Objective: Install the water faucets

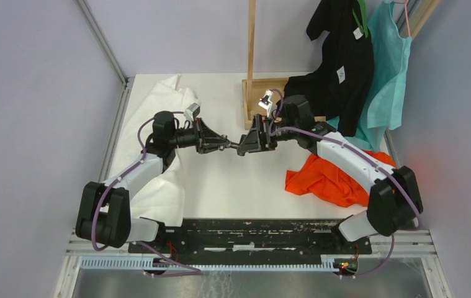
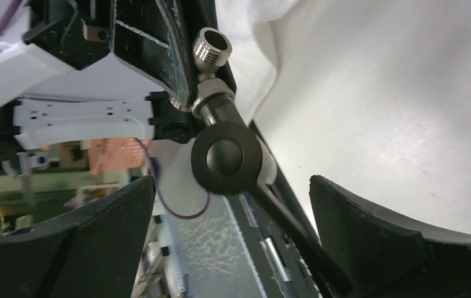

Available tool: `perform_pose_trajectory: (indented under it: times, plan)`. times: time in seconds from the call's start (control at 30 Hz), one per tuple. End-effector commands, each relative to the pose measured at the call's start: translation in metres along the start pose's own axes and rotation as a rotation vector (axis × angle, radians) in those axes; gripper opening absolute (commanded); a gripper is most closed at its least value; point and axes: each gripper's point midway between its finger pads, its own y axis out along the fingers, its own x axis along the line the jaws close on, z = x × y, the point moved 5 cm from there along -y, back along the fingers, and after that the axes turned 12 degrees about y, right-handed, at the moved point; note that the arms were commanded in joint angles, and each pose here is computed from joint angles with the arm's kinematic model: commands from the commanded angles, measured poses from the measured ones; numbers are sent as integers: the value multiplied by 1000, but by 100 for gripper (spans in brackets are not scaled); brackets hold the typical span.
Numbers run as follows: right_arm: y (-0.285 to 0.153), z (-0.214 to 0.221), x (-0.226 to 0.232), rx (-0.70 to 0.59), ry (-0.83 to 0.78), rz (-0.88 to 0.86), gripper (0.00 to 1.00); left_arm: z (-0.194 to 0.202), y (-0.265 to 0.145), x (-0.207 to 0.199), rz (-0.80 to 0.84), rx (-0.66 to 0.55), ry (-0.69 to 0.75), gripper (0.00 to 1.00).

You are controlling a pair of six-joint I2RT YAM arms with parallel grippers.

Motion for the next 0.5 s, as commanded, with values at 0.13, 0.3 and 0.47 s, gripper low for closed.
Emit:
perform_pose_trajectory:
  times: [0.13,0.3,0.47]
  plan:
    - [-68,10,-12,-144,-254,470,100,-12,-4,-38,85,-46,162,3]
    - [-107,10,14,-244,-429,559,100,-14,-4,-39,73,-56,159,3]
    - [-105,19,70,-329,-706,211,91,-16,-4,-41,58,-68,160,3]
